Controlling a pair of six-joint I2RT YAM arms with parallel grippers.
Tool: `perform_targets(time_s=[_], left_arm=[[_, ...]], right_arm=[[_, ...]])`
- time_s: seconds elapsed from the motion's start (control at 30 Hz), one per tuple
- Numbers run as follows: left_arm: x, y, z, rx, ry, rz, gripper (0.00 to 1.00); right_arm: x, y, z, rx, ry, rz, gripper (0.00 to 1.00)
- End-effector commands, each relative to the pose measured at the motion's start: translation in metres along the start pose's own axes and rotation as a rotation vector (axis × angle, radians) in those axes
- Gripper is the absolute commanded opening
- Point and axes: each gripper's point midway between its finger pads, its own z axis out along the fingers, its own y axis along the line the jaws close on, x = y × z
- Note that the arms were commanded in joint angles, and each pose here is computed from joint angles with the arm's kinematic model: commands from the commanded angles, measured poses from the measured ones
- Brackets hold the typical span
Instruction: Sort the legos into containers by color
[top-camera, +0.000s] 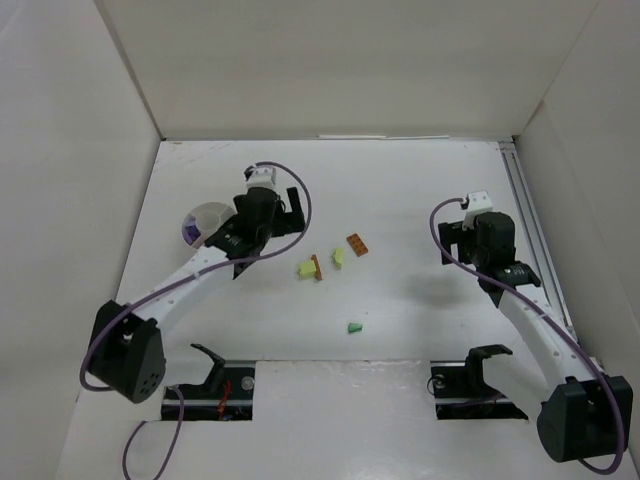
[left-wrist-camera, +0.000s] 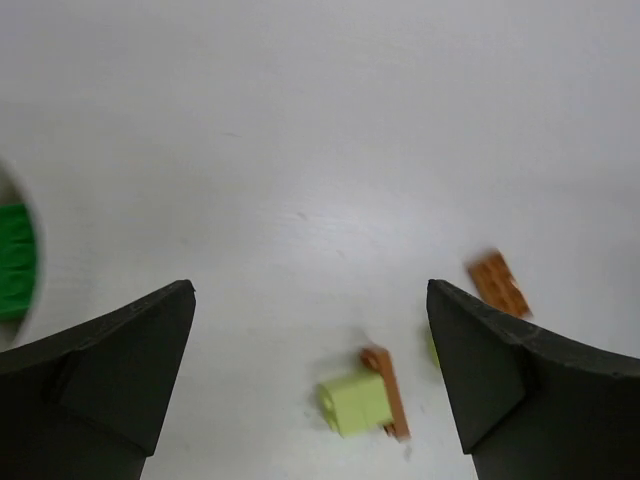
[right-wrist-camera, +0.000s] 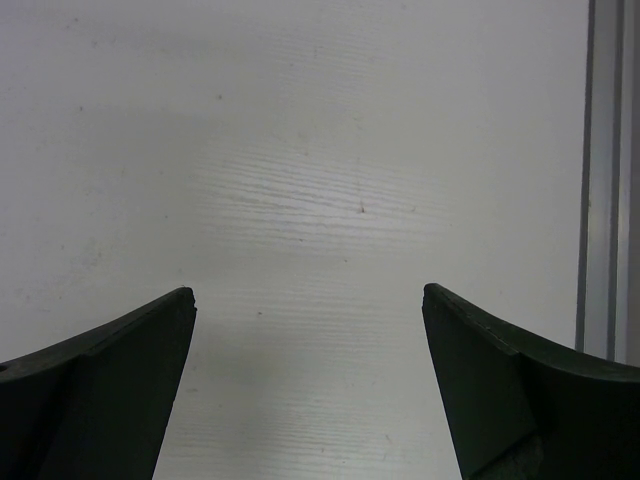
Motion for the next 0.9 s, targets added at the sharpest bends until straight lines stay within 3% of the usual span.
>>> perform_targets(time_s=[0.0, 0.13, 0.37, 0.5, 0.6, 0.73, 0.87], left_arm=[[0.017, -0.09, -0.053, 0.597, 0.012, 0.176, 1.0], [0.083, -0.142, -0.107, 0.823, 0.084, 0.367, 1.0], [0.186, -0.161, -0.136, 0.839, 0.266, 0.644, 0.96], [0.204, -0.159, -0.138, 0.844, 0.321, 0.667, 0.9], [0.221, -0.152, -0.129, 0.817, 0.366, 0.691, 0.74], [0.238, -0.146, -0.121, 0.78, 0.416, 0.728, 0.73], [0.252, -0.153, -0.129, 0.801, 0.443, 0.778, 0.65]], right_arm=[[-0.012, -0.022, -0.01, 0.128, -0.025, 0.092, 1.0], [-0.009, -0.032, -0.015, 0.176, 0.002, 0.112, 1.0], [-0.022, -0.001, -0.009, -0.027, -0.028, 0.015, 1.0], [-0.03, 0.017, -0.01, -0.14, -0.08, -0.02, 0.98], [-0.033, 0.025, -0.015, -0.189, -0.11, -0.04, 0.98], [-0.035, 0.033, -0.016, -0.233, -0.12, -0.054, 0.98], [-0.036, 0.035, -0.013, -0.242, -0.131, -0.029, 0.98]])
